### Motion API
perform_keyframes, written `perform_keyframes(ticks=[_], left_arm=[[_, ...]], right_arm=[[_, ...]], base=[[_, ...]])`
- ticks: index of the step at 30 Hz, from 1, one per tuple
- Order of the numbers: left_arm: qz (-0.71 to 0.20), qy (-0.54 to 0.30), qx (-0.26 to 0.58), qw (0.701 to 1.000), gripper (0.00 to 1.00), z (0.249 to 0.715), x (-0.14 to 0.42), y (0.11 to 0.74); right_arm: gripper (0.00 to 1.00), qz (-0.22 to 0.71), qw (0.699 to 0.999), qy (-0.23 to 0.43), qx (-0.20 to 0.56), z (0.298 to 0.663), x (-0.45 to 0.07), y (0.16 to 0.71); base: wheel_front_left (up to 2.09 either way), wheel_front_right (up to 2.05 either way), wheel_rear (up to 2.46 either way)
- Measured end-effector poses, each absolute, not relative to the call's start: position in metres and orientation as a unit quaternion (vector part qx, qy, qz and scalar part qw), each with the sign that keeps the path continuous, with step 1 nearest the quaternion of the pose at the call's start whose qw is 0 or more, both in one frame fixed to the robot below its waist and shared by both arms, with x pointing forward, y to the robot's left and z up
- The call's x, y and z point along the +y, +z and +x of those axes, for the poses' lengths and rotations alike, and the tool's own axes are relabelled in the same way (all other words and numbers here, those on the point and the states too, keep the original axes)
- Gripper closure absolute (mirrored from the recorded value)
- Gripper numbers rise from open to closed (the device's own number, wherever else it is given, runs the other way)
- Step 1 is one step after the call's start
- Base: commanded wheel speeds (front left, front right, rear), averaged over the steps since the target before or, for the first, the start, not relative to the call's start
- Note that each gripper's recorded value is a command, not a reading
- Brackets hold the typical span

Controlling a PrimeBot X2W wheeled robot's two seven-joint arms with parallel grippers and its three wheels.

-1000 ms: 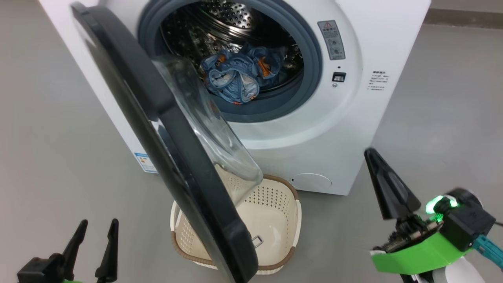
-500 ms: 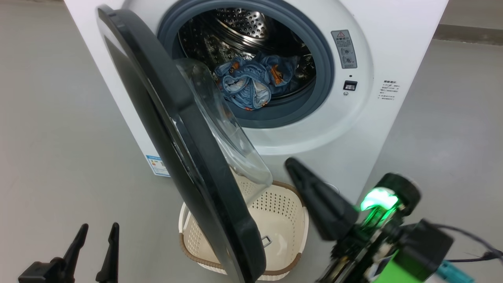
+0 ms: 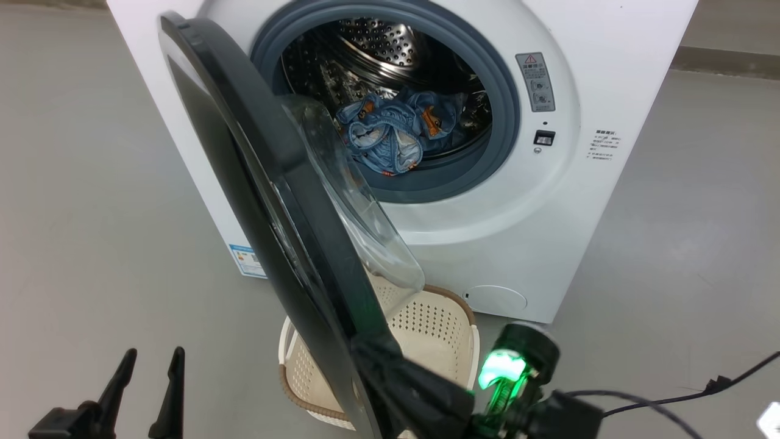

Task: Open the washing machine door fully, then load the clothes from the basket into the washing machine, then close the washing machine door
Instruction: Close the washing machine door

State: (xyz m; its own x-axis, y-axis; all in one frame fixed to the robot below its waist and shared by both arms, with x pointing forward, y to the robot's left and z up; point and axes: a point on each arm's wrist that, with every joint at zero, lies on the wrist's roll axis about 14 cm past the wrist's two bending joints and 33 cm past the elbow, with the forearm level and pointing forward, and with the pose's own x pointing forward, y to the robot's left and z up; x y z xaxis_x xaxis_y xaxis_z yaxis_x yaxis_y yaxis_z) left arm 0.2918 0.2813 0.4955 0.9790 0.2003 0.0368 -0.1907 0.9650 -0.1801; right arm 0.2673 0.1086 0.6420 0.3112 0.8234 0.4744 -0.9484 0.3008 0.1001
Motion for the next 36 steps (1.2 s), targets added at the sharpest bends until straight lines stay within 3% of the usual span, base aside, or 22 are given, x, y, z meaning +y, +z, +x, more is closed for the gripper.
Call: perform_keyframes(ticks=[15,36], left_arm=[[-0.09,0.1,-0.02,0.991,0.0,0.288,0.281,0.49],[-0.09,0.104,-0.011,0.99,0.0,0.29,0.282,0.486]], right_arm=[[1.0,0.182,0.773,0.602,-0.085,0.24,0.129,0.597],[1.0,0.153,0.789,0.595,0.028,0.244,0.127,0.524]], base=[[0.0,0.0,0.0],[0.0,0.0,0.0]])
